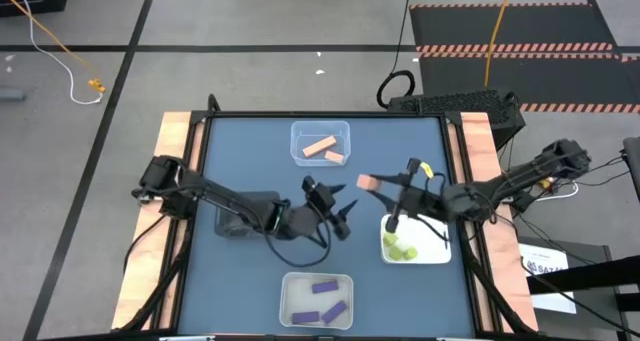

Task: Sort & place blocks by color
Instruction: Put the orange block into the transparent bin

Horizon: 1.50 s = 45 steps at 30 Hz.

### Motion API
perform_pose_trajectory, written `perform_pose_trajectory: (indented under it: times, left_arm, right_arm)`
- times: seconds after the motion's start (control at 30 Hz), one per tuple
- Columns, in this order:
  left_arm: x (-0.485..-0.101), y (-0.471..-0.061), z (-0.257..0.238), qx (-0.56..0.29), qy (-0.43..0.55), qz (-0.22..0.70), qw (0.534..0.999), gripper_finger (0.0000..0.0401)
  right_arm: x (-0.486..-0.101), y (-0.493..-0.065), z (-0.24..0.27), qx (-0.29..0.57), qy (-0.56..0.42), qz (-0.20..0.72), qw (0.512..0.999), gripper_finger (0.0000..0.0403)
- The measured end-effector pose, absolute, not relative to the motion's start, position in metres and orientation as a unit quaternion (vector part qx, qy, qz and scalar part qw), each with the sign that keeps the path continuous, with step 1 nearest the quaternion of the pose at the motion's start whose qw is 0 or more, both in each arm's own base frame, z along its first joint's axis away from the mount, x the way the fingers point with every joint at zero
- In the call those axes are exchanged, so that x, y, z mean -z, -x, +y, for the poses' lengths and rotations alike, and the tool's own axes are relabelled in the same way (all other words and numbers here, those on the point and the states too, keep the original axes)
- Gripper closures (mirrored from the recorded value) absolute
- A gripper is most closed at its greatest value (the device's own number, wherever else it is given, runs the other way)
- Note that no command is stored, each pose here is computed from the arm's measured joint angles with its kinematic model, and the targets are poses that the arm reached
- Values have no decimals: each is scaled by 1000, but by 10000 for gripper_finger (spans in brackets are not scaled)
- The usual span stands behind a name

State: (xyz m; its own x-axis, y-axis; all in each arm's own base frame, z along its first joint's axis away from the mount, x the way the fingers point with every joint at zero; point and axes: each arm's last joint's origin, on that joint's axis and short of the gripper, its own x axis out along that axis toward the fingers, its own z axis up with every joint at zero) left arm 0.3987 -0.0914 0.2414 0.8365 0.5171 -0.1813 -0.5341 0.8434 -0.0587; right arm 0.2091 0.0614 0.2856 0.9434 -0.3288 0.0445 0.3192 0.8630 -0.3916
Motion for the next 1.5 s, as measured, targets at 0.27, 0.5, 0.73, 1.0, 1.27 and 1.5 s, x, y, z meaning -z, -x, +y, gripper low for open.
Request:
perform_pose_trajectory:
  times: [0.27,0.5,0.73,1.0,1.27,1.5]
  left_arm:
    - [-259,-405,-77,-284,62,4,957,148]
    - [-266,-407,-62,-300,68,-28,951,148]
    - [-265,-410,-46,-307,101,-35,946,153]
    - [-265,-411,-46,-282,119,-38,951,271]
    - [-265,-411,-50,-273,103,-27,956,269]
    - [-271,-404,-48,-310,55,-3,949,269]
  right_arm:
    - [-269,-220,41,200,267,91,938,280]
    - [-259,-229,38,194,355,131,905,280]
    - [-254,-238,41,192,398,128,888,280]
    - [-253,-242,42,196,419,123,878,280]
    - [-254,-242,42,199,370,109,901,218]
    - [-251,-239,39,270,261,117,920,134]
